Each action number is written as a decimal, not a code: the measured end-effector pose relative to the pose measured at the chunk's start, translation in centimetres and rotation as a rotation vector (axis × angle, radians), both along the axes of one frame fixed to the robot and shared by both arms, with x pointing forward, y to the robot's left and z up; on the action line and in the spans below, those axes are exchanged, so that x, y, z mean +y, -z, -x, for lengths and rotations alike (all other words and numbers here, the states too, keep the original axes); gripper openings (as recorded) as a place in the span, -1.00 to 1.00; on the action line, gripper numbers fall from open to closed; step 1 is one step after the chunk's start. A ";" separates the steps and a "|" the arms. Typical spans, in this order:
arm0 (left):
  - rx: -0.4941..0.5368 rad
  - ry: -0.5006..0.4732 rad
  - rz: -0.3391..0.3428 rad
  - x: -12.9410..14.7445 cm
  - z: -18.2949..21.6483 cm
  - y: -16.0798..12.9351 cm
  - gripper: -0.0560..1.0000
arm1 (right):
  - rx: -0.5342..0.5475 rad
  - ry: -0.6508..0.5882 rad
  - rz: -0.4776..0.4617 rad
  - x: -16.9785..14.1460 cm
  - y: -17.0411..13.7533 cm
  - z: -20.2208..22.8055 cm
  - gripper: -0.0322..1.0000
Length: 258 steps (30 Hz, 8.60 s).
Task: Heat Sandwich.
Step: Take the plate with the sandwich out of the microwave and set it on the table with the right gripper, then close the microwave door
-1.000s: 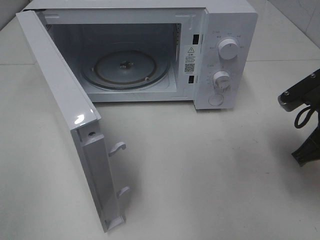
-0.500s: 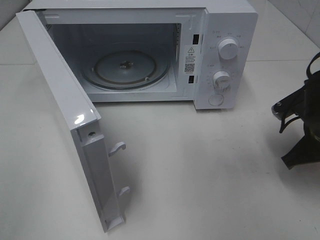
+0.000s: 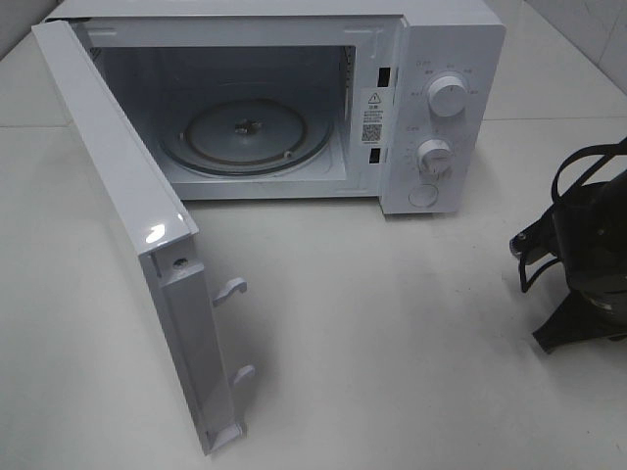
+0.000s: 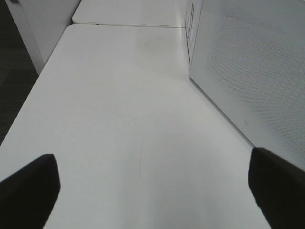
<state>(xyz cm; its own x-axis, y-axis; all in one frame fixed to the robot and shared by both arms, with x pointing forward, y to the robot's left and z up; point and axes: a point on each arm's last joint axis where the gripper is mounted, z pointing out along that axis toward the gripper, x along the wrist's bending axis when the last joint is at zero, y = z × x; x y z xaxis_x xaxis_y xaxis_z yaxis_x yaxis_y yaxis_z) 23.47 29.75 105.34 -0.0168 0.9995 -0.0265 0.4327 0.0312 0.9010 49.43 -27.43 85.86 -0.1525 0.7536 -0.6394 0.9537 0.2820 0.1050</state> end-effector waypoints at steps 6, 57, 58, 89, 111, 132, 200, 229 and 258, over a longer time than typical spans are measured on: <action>0.000 0.000 0.000 0.0 0.0 0.0 0.98 | -0.002 -0.001 0.002 0.0 0.0 0.0 -0.73; 0.000 0.000 0.000 0.0 0.0 0.0 0.98 | -0.039 -0.128 -0.476 1.2 -15.7 7.9 0.59; 0.000 0.000 0.000 0.0 0.0 0.0 0.98 | -0.039 -0.128 -0.476 1.2 -15.7 7.9 0.59; 0.000 0.000 0.000 0.0 0.0 0.0 0.98 | -0.337 -0.190 -0.626 -2.7 -21.1 21.0 0.54; 0.000 0.000 0.000 0.0 0.0 0.0 0.98 | -0.709 -0.159 -0.701 -3.3 -18.8 25.7 0.54; 0.000 0.000 0.000 0.0 0.0 0.0 0.98 | -0.760 -0.170 -0.703 -3.3 -18.8 26.5 0.54; -0.016 -0.026 0.031 0.7 -11.8 -1.6 -0.89 | -0.759 -0.169 -0.703 -3.3 -18.8 26.5 0.54; -0.239 0.116 -0.014 0.0 -19.9 8.2 -0.89 | -0.760 -0.170 -0.703 -3.3 -18.8 26.5 0.54; -0.223 0.552 0.047 -10.9 -23.9 10.5 -0.89 | -0.760 -0.170 -0.703 -3.3 -18.8 26.5 0.54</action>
<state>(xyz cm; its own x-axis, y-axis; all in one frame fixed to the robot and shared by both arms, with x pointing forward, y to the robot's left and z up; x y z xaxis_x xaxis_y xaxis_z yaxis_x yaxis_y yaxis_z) 47.32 18.82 94.85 0.5160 0.8565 -0.0139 0.1963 -0.1025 0.9752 22.97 -30.76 104.67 -0.0324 0.9988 -0.0377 0.5215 0.0491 0.8519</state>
